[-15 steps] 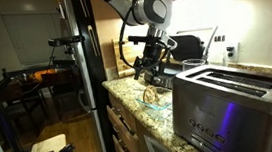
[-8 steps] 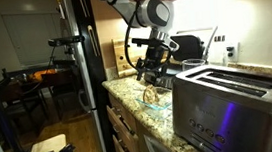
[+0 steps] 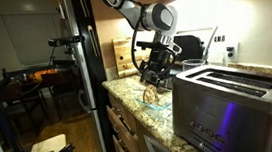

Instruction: Put the slices of bread in the toaster

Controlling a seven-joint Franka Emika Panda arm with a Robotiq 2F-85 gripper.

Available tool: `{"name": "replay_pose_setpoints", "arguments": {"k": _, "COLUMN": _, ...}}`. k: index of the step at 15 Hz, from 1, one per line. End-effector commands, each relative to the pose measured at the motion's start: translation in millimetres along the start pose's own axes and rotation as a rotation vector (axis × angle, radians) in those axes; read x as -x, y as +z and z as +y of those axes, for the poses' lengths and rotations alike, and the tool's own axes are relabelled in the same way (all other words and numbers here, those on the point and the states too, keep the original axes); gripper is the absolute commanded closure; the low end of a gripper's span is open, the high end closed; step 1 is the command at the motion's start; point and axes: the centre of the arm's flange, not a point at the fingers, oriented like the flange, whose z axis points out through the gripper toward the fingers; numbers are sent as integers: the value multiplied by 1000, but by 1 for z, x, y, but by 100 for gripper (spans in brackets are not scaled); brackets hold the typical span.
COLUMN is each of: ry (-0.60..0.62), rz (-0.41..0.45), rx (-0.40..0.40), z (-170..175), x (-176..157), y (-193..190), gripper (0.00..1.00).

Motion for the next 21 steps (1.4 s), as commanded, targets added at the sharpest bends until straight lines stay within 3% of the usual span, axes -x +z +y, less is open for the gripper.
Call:
{"name": "replay_pose_setpoints", "arguments": {"k": 1, "ry": -26, "rz": -5, "rx": -21, "z": -3, "x": -12, "y": -1, "gripper": 0}}
{"name": "replay_pose_setpoints", "arguments": {"k": 16, "ry": -16, "rz": -3, "rx": -45, "z": 3, "x": -19, "y": 4, "gripper": 0}}
{"name": "replay_pose_setpoints", "arguments": {"k": 18, "ry": -14, "rz": -2, "rx": -45, "z": 4, "x": -19, "y": 4, "gripper": 26}}
{"name": "replay_pose_setpoints", "arguments": {"k": 21, "ry": -11, "rz": -1, "rx": -47, "z": 7, "x": -19, "y": 4, "gripper": 46}}
